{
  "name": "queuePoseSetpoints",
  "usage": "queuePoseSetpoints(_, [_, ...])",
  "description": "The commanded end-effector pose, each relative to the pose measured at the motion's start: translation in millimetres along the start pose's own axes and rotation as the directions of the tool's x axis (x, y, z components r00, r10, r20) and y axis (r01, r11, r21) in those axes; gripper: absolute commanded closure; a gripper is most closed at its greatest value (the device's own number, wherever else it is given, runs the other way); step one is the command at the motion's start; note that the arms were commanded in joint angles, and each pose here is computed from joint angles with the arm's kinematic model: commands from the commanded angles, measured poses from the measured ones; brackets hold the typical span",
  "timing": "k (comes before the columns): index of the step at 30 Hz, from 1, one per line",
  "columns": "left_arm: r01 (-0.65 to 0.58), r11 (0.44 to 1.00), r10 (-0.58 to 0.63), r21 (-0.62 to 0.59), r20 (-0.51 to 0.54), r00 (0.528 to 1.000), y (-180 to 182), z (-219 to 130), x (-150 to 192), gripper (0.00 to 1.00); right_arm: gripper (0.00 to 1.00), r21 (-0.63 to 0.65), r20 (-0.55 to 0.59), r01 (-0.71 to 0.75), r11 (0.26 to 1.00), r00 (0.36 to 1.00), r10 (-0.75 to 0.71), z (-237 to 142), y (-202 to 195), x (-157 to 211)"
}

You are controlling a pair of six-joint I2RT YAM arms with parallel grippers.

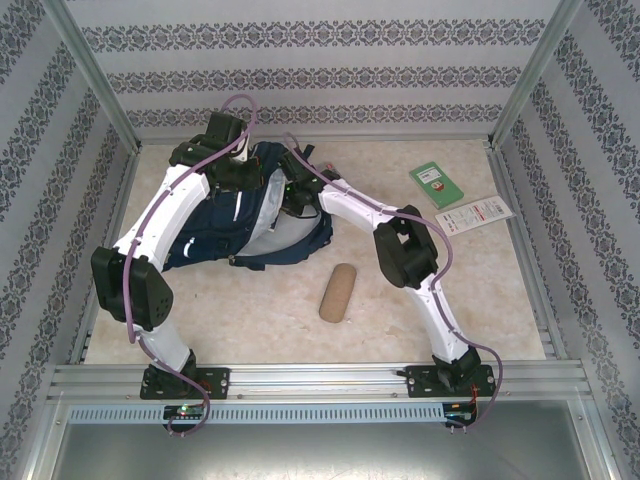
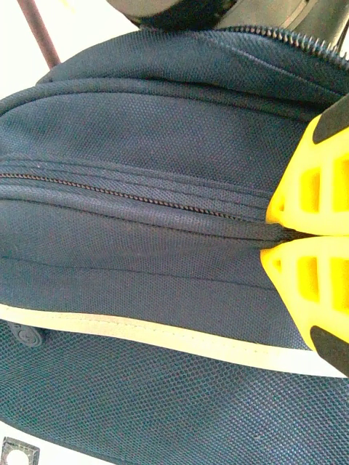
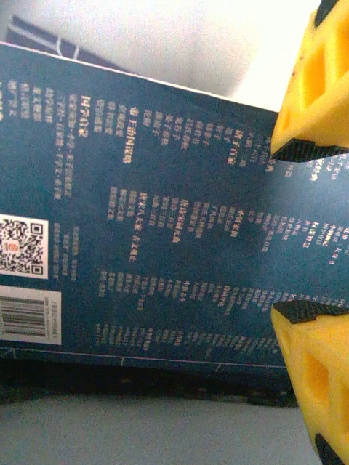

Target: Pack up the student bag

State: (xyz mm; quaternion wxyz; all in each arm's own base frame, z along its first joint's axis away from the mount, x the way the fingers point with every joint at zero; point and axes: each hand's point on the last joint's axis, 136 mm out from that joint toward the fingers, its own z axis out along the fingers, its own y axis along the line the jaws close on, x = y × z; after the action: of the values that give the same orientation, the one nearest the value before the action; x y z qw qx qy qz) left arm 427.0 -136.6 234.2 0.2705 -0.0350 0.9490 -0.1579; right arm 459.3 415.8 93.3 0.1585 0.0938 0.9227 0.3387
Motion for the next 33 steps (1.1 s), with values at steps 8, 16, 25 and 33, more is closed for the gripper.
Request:
queuePoseSetpoints(8, [-0.013,0.996,0.004,0.092,0.097,0.995,-21,-30,-18,1.0,0.44,0.142,0.056,0.077,0.987,0.995,-0.086,-27,-17,6])
queuePoseSetpoints(16, [-0.012,0.994,0.003,0.105,0.089,0.996,-23,-29,-17,1.0,0.41,0.244,0.03,0.063,0.968,0.997,-0.073,-20,-40,11])
queuePoseSetpoints(25, [0.002,0.988,-0.012,0.157,0.065,0.998,-31,-26,-13,1.0,0.41,0.169,-0.032,0.104,0.98,0.995,-0.1,14,-26,15])
queuePoseSetpoints(33, [-0.003,0.971,-0.001,0.238,0.018,1.0,-45,-21,-1,1.0,0.41,-0.039,-0.012,0.229,0.973,0.973,-0.23,20,42,19])
